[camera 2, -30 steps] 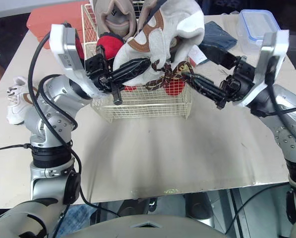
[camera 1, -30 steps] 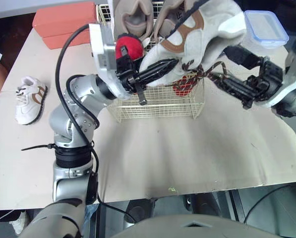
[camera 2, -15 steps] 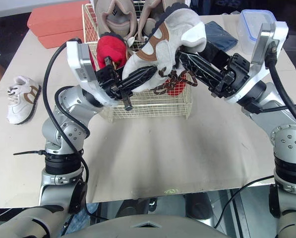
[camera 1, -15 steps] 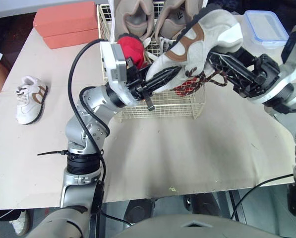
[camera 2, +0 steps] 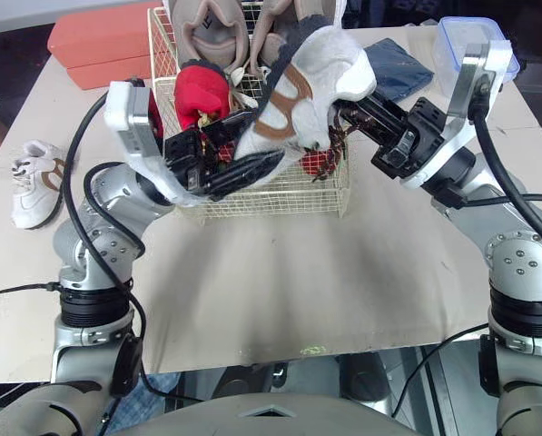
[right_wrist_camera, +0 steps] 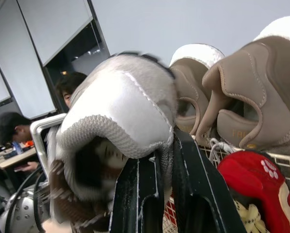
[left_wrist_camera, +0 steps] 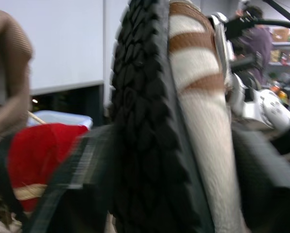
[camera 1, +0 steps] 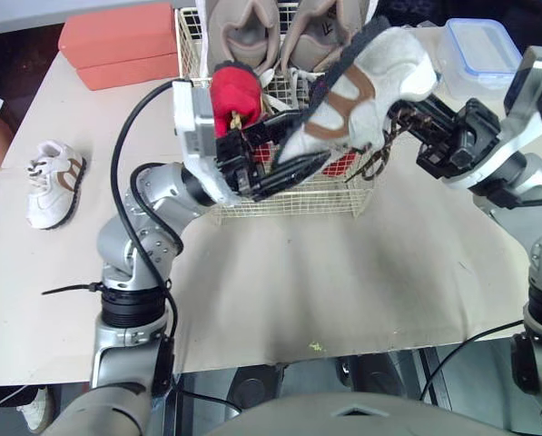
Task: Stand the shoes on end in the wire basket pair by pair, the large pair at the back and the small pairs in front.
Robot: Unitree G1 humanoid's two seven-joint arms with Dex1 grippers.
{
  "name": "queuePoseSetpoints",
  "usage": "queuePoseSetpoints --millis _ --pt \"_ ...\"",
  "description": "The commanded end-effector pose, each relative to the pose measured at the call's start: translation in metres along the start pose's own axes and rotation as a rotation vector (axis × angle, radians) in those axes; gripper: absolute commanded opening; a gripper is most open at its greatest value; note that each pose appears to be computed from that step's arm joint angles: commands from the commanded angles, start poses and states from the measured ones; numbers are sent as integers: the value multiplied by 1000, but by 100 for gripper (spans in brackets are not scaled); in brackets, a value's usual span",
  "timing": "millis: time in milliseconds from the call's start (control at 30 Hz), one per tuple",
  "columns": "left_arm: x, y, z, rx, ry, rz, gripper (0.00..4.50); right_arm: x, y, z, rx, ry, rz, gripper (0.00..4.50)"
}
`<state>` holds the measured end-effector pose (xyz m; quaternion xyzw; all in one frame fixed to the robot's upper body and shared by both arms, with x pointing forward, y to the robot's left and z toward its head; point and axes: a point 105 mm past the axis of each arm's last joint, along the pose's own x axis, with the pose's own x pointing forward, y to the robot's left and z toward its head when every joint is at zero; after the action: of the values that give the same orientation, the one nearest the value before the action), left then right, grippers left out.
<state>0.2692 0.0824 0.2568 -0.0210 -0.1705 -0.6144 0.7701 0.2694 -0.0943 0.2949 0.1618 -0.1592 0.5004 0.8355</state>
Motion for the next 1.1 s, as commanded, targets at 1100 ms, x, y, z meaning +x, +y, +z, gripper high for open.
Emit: queuePoseSetpoints --millis 1100 --pt "-44 -18 14 19 543 35 445 -17 -18 -70 -538 429 -325 0"
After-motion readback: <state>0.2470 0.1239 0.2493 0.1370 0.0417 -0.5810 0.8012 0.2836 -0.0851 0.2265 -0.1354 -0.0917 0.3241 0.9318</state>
